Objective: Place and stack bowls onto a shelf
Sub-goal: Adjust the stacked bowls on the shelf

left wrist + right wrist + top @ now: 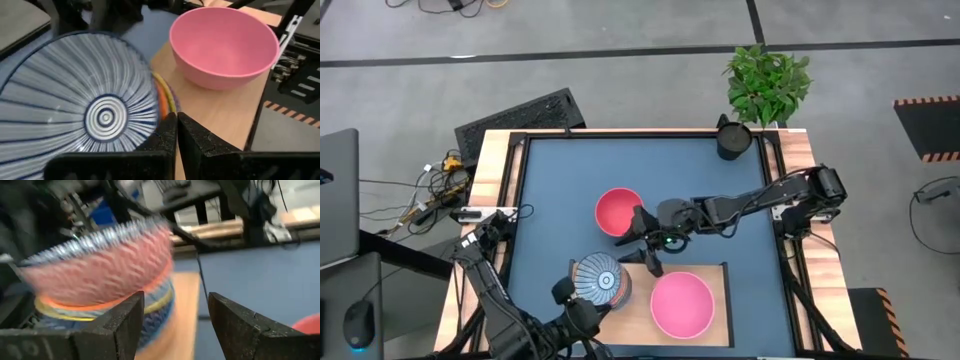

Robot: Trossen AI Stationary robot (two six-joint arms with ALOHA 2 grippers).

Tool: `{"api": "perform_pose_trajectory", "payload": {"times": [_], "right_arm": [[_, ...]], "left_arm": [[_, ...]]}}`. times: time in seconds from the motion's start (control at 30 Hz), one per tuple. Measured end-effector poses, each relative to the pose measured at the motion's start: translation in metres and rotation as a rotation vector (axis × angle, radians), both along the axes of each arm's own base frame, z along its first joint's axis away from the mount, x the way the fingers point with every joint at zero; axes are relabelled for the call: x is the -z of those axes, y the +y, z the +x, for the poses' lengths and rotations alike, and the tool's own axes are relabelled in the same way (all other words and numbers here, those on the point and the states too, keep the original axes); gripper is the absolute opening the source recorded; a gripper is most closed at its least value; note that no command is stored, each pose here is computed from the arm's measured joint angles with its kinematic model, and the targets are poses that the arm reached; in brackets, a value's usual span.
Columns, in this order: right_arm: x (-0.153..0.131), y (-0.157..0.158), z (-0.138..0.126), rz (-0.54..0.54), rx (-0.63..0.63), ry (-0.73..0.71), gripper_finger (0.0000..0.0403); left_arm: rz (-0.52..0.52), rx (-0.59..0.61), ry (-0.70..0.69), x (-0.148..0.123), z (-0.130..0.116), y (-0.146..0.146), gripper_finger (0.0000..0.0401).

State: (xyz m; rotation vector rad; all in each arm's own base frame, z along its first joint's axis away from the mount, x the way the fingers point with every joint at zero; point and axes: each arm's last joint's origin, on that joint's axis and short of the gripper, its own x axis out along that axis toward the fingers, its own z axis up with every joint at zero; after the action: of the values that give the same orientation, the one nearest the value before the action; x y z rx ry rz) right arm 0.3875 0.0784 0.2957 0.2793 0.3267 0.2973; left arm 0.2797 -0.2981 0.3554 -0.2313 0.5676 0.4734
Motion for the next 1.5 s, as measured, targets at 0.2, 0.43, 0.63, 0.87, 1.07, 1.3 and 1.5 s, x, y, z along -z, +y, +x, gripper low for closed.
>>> {"api": "perform_pose_trajectory", "payload": {"times": [0.2, 0.43, 0.63, 0.87, 1.07, 1.3, 1.5], "right_arm": [[-0.014, 0.0, 0.0, 0.016, 0.009, -0.108, 0.0249], [-0.012, 0.003, -0.001, -0.001, 0.006, -0.055, 0.0249], [0.002, 0.007, -0.007, -0.032, -0.006, 0.097, 0.0249], [-0.009, 0.008, -0.019, -0.05, 0.01, 0.115, 0.0249], [-0.035, 0.02, -0.04, -0.079, -0.045, 0.041, 0.0249], [-0.038, 0.047, -0.048, -0.145, -0.111, -0.017, 0.0219], [-0.032, 0.063, -0.045, -0.157, -0.139, -0.052, 0.0135]], "left_arm": [[-0.012, 0.021, -0.024, -0.002, 0.003, -0.003, 0.0], [0.004, 0.005, -0.092, -0.005, 0.007, -0.004, 0.0], [0.018, 0.001, -0.11, -0.006, 0.008, -0.005, 0.0], [0.071, -0.005, -0.126, -0.007, 0.011, -0.001, 0.0], [0.124, -0.004, -0.142, -0.012, 0.01, 0.002, 0.0], [0.243, 0.016, -0.17, -0.041, -0.004, 0.02, 0.0], [0.281, -0.018, -0.231, -0.068, -0.019, 0.04, 0.0]]}}
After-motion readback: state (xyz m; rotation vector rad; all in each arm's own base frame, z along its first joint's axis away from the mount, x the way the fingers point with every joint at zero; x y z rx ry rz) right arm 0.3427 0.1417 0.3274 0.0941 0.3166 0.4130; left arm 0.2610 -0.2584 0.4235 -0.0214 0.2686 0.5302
